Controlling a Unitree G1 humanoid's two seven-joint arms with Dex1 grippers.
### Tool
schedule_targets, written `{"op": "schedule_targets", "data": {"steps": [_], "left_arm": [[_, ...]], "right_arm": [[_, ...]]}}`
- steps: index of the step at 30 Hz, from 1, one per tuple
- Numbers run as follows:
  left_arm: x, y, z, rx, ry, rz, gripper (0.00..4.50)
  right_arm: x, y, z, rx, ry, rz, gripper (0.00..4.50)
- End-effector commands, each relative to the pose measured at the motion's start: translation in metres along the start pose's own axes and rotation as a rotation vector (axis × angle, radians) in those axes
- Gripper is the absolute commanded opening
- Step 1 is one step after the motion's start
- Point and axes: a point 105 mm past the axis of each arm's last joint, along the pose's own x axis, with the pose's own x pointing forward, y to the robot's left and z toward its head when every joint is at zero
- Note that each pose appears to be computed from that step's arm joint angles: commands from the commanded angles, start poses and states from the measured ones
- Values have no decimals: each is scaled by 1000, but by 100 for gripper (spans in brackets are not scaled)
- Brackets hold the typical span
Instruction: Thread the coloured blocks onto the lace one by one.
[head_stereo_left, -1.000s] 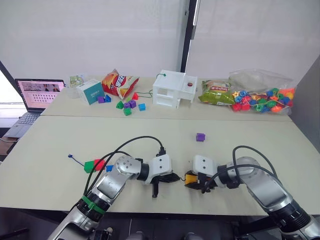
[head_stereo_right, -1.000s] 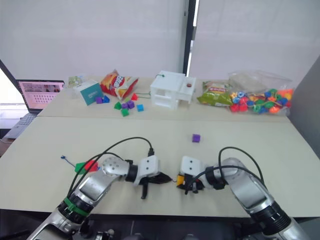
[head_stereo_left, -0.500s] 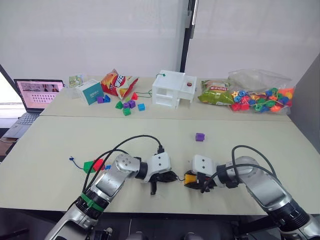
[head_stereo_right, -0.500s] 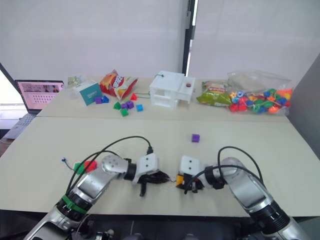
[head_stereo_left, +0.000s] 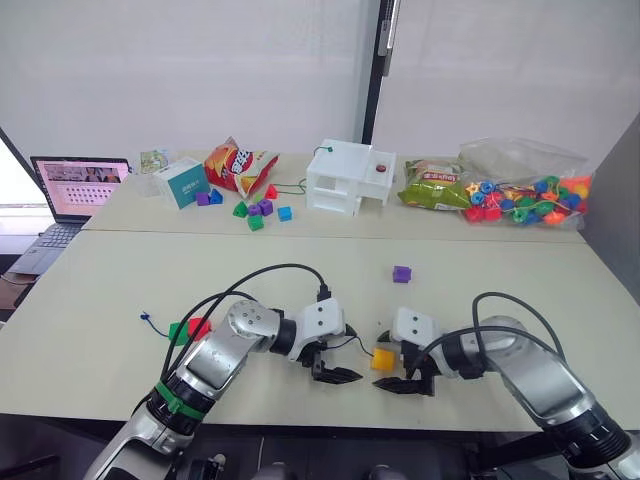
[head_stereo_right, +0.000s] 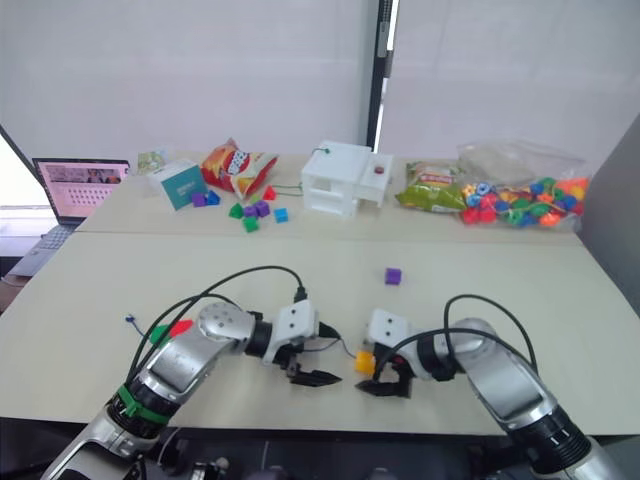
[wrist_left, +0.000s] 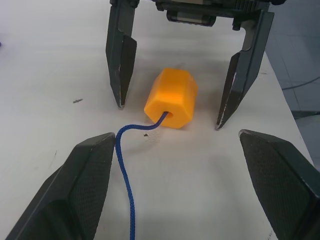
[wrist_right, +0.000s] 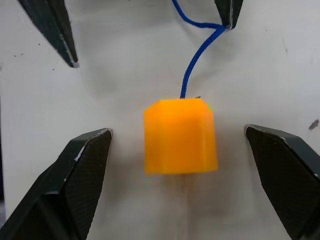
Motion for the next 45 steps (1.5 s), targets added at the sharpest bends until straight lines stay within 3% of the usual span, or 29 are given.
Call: {"op": "schedule_targets", "data": {"steps": [1, 7, 16, 25, 31, 36, 45], "left_arm": [[-2, -1, 6, 20, -9, -26, 417], [-12, -15, -1, -49, -12, -132, 417], [-17, -6, 7, -103, -78, -102, 417], [-24, -13, 16, -136, -121, -140, 417], [-22, -7, 27, -60, -151, -111, 417], [9, 5, 19, 147, -32, -42, 417], [37, 12, 16, 221, 10, -67, 417]], "right_arm": [[-14, -6, 7, -4, -30, -58, 450], [-15, -8, 6, 12, -41, -94, 450], [-19, -1, 1, 6, -27, -78, 450], [-21, 2, 2, 10, -34, -85, 450], [-24, 1, -2, 27, -32, -100, 450], [-32, 4, -9, 52, -26, -123, 450], [-37, 6, -12, 70, -13, -157, 450]]}}
